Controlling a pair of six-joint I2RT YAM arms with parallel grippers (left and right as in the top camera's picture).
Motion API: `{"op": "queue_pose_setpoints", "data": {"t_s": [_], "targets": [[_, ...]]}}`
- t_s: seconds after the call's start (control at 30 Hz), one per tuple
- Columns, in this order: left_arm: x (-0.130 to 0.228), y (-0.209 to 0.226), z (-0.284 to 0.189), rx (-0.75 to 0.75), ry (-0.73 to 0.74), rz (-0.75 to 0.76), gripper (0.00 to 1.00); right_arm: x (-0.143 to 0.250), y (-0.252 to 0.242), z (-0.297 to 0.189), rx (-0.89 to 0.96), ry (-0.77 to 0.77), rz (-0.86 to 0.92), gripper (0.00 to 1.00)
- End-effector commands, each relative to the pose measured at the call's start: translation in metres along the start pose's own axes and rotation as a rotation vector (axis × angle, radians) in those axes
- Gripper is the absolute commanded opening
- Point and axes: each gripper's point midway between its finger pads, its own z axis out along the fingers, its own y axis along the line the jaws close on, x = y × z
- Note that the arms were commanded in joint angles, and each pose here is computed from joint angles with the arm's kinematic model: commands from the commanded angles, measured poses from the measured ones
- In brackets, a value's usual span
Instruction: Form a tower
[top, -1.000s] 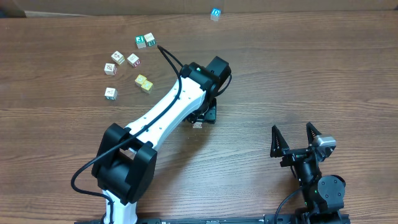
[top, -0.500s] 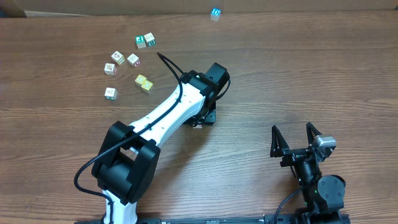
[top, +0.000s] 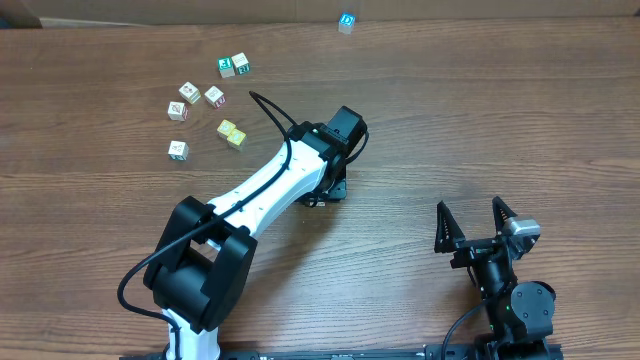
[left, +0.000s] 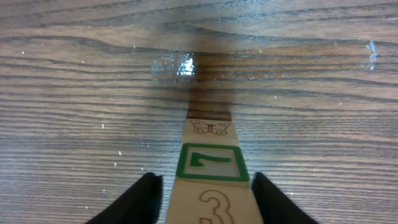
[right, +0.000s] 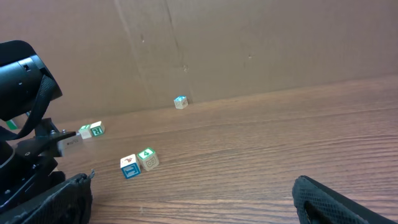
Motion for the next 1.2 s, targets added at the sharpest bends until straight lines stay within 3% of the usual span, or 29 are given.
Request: {"op": "queue_pose_setpoints", "data": {"t_s": [0.0,0.3,0.57,1.17], "targets": [[0.0093,0.0031,0.0064,-0.016,0.02,0.001,0.37,0.0008,-0.0008,0.0,0.001,-0.008,0.005,1.0],[0.0101,0.0039,0.0064,-0.017,0.025,-0.001,0.26,0.0008,-0.0008,0.0,0.001,-0.008,0.005,1.0],[0.0108,0.0032,0.0064,-0.014,0.028,-0.052,0.25,0.0008,-0.0008,0.0,0.001,-0.008,0.005,1.0],[0.0123,0.0038,0.0063,-0.017,0.034,-0.058,0.5,0.0008,-0.0008,0.0,0.001,-0.008,0.005,1.0]]}}
